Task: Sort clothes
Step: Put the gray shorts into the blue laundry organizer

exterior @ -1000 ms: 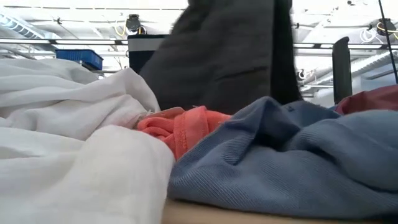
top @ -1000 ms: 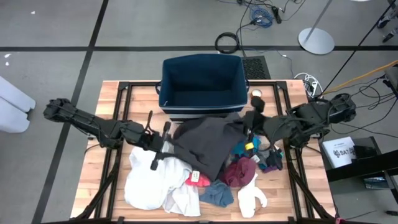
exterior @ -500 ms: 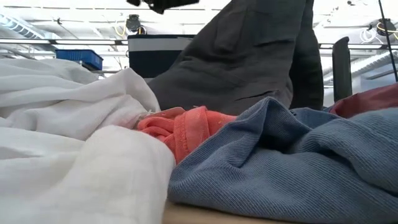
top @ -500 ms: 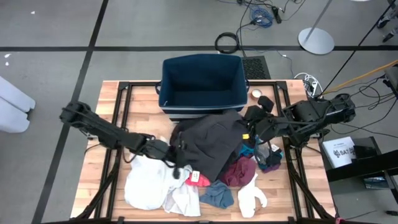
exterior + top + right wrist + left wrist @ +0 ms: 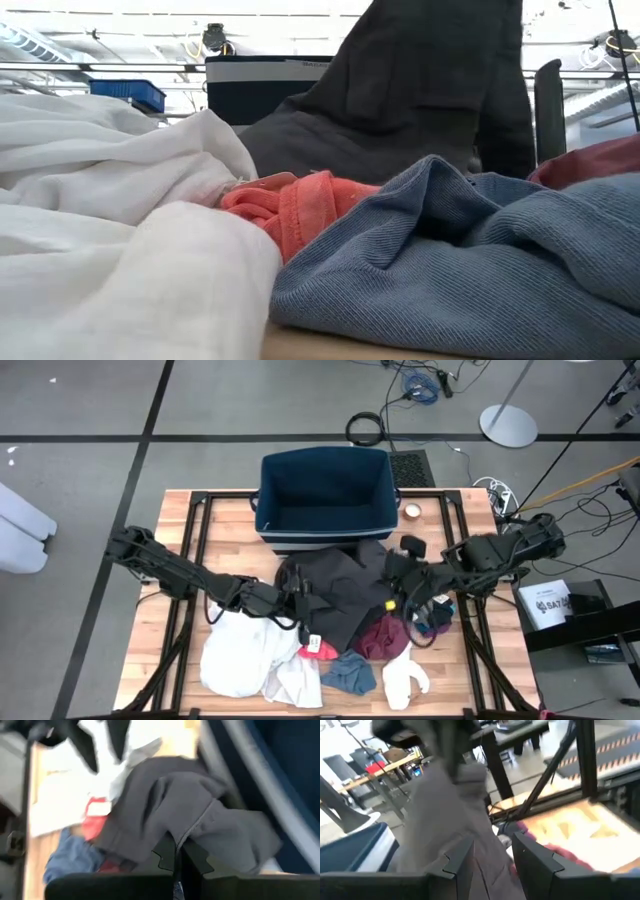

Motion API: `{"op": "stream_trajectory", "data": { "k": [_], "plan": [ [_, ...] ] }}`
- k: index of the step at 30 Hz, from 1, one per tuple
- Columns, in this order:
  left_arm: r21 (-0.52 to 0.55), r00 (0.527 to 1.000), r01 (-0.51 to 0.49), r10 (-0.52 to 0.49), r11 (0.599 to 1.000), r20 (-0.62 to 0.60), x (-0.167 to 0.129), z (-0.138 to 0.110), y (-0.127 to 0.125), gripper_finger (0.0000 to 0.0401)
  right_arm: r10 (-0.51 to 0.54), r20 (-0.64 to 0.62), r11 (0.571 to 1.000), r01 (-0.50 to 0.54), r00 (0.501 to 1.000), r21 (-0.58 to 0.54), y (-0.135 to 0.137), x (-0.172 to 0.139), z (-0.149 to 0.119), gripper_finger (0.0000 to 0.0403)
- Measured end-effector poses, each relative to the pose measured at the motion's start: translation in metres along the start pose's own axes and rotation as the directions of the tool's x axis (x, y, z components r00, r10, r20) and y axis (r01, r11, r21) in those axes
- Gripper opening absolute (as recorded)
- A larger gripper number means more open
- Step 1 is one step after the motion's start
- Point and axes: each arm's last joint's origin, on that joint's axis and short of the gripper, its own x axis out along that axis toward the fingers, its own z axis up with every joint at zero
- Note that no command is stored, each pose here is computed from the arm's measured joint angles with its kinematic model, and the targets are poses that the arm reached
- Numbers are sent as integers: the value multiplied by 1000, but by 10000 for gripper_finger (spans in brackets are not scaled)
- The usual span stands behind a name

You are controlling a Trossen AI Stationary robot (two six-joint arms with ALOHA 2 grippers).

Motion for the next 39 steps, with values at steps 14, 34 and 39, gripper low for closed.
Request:
{"op": "stream_trajectory", "data": {
  "k": [14, 34, 39],
  "plan": [
    [18, 999, 11, -11, 1000, -34, -1, -3, -6, 190, -4, -161, 980, -28, 987, -197, 56, 82, -4, 0],
    [-38, 972, 209, -211, 977, -102, 15, -28, -13, 256, 148, -86, 959, -164, 985, -233, 72, 113, 11, 0],
    [-78, 961, 238, -246, 968, -128, 21, -36, -12, 256, 172, -86, 956, -187, 981, -227, 73, 112, 13, 0]
  ]
}}
